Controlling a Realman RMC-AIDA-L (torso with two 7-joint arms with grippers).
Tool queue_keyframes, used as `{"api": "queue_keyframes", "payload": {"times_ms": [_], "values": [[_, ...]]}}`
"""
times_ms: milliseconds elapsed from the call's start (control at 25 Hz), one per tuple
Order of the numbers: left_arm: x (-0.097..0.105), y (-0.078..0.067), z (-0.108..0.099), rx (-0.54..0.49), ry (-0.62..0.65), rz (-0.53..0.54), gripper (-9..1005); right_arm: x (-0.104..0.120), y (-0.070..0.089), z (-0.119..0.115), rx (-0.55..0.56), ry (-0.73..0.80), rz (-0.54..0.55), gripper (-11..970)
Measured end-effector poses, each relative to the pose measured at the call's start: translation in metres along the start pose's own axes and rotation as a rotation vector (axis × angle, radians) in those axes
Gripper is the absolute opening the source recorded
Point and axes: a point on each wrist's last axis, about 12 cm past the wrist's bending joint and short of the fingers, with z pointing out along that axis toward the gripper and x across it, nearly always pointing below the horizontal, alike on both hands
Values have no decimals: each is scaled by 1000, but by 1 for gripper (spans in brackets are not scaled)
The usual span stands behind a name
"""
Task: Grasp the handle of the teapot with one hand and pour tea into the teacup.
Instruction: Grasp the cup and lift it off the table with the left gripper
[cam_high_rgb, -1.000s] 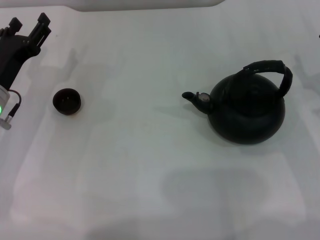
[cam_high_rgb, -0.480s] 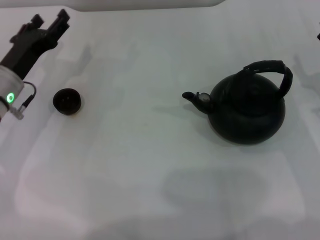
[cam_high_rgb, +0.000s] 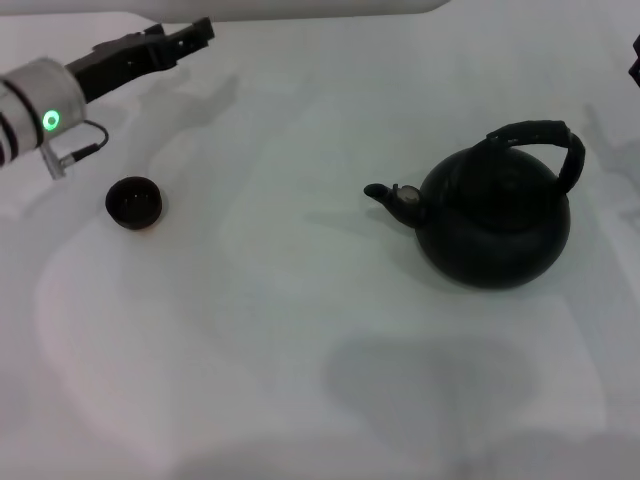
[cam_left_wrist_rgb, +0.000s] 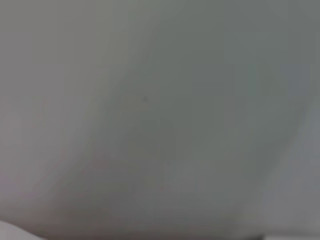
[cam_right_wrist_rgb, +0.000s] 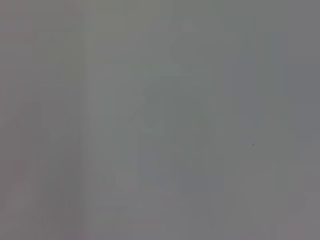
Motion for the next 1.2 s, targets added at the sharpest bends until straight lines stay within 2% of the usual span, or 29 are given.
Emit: {"api": "queue_keyframes", "payload": {"times_ms": [160,200,240,440,560,880,1080,1200], "values": [[-19,-3,11,3,129,27,818,0,0,1,-1,1,-1,872],[-19,-3,11,3,129,27,818,0,0,2,-1,2,-1,872],[-34,-7,13,19,168,59,818,0,0,3,-1,5,-2,872],[-55,-10,12,34,210,100,818,1,-1,5,-2,18,-6,871],[-68,-13,13,23,277,116,819,1,-1,7,-3,24,-9,871],[-82,-25,9,-31,418,164,819,2,-1,10,-6,42,-13,871],[-83,-29,-1,-108,479,201,820,3,-1,10,-5,48,-19,870],[-82,-33,-5,-120,504,222,826,3,-2,11,-6,49,-21,870]]}}
